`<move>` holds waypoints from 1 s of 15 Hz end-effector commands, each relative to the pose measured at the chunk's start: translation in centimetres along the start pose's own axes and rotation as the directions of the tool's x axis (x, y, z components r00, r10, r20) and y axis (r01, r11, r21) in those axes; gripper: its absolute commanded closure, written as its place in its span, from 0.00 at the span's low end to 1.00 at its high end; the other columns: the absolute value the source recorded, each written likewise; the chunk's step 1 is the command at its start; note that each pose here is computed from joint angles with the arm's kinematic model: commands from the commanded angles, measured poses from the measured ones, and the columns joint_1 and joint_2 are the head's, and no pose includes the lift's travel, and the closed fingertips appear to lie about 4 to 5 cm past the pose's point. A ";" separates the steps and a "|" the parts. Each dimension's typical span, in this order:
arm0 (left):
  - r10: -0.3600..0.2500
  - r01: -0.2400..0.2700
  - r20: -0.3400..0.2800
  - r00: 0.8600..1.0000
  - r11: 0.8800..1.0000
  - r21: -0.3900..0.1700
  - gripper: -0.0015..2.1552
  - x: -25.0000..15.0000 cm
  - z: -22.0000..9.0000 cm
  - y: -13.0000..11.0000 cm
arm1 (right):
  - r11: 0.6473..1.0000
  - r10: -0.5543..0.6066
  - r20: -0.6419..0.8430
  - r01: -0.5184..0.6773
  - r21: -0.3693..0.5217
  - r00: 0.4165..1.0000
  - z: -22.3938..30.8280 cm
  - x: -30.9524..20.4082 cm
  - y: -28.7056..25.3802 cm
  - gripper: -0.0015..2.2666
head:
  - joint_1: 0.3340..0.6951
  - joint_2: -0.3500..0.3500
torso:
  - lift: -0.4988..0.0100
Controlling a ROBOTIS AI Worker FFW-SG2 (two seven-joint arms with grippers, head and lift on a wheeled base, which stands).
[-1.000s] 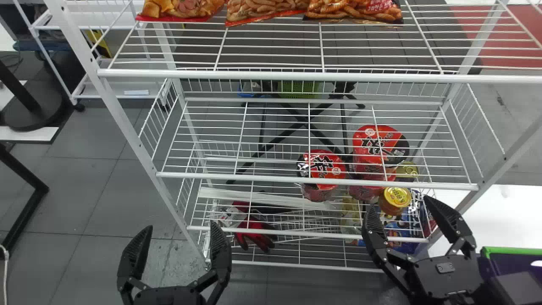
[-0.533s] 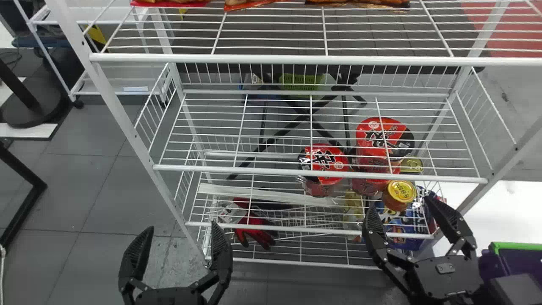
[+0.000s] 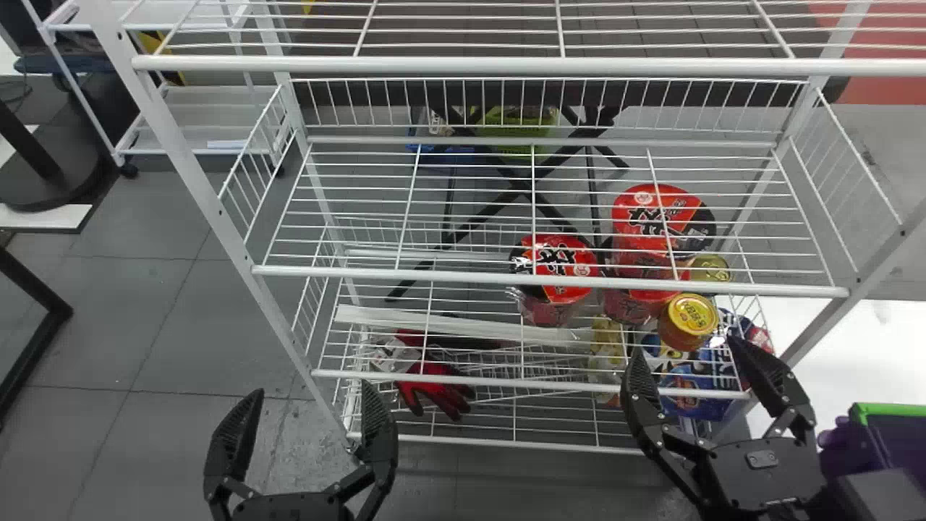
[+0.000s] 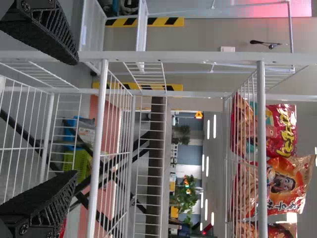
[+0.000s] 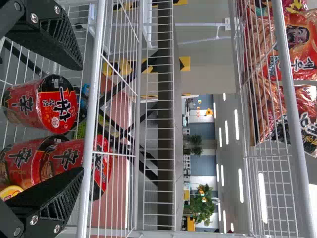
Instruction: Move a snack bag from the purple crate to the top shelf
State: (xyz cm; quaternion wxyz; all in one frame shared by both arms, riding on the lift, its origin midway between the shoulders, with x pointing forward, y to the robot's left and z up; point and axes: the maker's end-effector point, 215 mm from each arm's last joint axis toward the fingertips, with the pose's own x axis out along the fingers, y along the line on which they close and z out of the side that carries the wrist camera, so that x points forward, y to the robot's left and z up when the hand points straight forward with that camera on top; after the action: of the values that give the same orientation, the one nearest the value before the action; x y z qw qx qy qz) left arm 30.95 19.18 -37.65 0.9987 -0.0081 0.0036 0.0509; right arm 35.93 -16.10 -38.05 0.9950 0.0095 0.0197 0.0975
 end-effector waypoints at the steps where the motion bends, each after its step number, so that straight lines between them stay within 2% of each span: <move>1: 0.000 0.000 -0.001 1.000 1.000 0.000 0.00 0.0 -0.1 0.0 | 1.000 0.000 0.001 0.000 -0.009 1.000 0.1 0.0 0.1 0.04 | 1.00 0.58 | 0.26; 15: -0.005 0.005 0.010 1.000 1.000 -0.004 0.00 0.1 0.3 -0.1 | 1.000 -0.006 0.012 0.007 -0.012 1.000 0.6 -0.2 0.1 0.04 | 1.00 0.57 | 0.15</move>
State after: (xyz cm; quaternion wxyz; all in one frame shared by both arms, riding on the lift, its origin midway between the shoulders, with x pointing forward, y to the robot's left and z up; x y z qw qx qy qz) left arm 31.09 19.04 -37.31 0.9988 -0.0102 -0.0022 0.0483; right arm 35.76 -16.05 -37.42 0.9954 0.0035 0.0129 0.0948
